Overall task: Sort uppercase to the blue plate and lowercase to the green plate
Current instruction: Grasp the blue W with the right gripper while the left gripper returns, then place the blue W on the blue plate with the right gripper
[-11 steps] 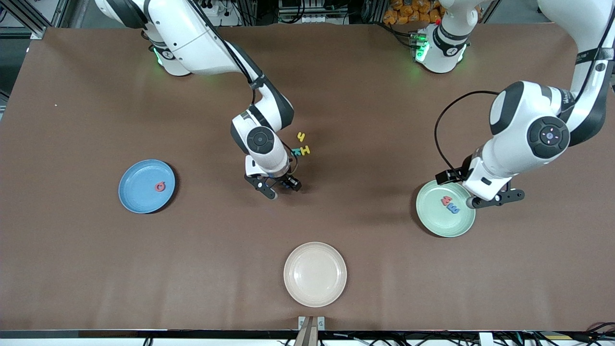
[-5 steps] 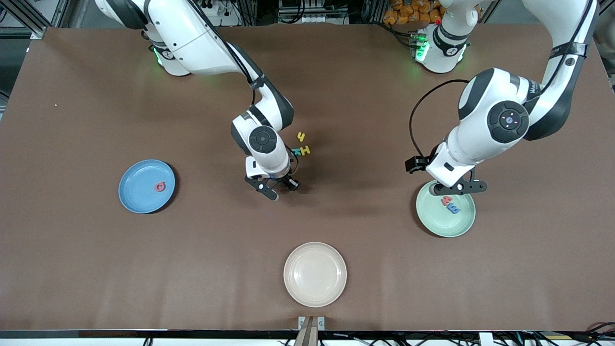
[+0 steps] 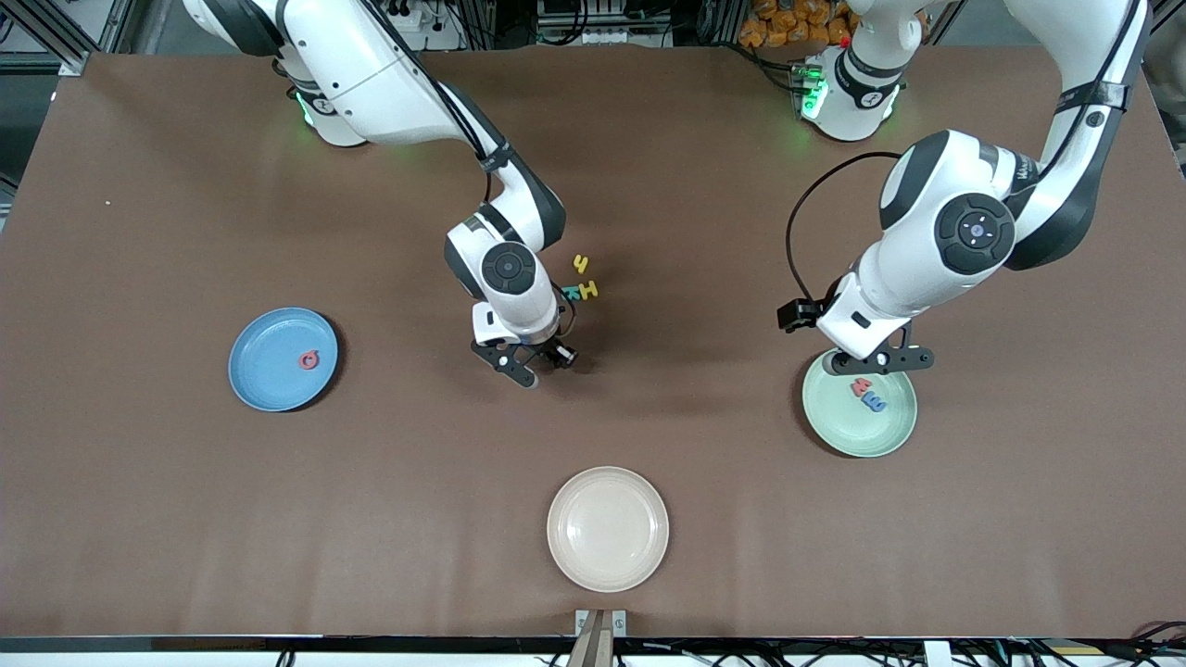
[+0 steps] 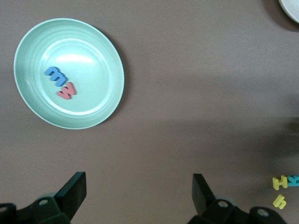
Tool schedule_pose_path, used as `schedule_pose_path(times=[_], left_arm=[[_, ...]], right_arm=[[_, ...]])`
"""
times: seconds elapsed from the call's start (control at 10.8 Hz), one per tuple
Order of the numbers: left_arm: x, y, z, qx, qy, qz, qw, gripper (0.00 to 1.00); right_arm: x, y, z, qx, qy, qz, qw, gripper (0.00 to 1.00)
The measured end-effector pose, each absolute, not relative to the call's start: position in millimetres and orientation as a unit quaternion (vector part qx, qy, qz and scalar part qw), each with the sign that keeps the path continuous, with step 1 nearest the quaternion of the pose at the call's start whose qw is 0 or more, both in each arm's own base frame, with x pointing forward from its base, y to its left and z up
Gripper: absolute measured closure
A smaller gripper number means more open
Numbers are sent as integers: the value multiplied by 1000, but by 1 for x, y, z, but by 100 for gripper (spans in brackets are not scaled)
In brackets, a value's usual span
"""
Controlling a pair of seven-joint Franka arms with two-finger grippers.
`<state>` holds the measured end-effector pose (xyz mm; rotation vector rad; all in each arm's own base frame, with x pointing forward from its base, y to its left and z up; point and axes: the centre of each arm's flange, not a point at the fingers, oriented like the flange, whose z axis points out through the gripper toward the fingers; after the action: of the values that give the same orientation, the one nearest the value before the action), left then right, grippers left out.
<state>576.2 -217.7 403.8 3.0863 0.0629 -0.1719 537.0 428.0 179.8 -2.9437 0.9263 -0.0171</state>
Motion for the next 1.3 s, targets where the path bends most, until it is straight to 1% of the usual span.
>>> schedule_pose_path(times=[0.19, 0.37, 0.56, 0.74, 0.83, 1.02, 1.3], left_arm=[[571, -230, 406, 998, 17, -56, 28, 0], [558, -259, 409, 997, 33, -57, 28, 0], [539, -295, 410, 997, 42, -59, 28, 0], [522, -325, 407, 997, 47, -51, 38, 0], [510, -347, 403, 996, 58, -46, 48, 0], [474, -409, 384, 996, 65, -32, 61, 0], [414, -489, 339, 999, 13, -2, 46, 0]], right_arm=[[538, 426, 180, -959, 282, -3, 21, 57], [549, 408, 180, -970, 243, 12, -2, 57], [574, 371, 190, -980, 194, 33, -24, 57], [602, 317, 207, -989, 130, 55, -44, 57], [614, 286, 216, -991, 103, 64, -55, 57], [630, 225, 237, -992, 54, 85, -71, 57], [632, 130, 257, -990, -6, 115, -83, 57]])
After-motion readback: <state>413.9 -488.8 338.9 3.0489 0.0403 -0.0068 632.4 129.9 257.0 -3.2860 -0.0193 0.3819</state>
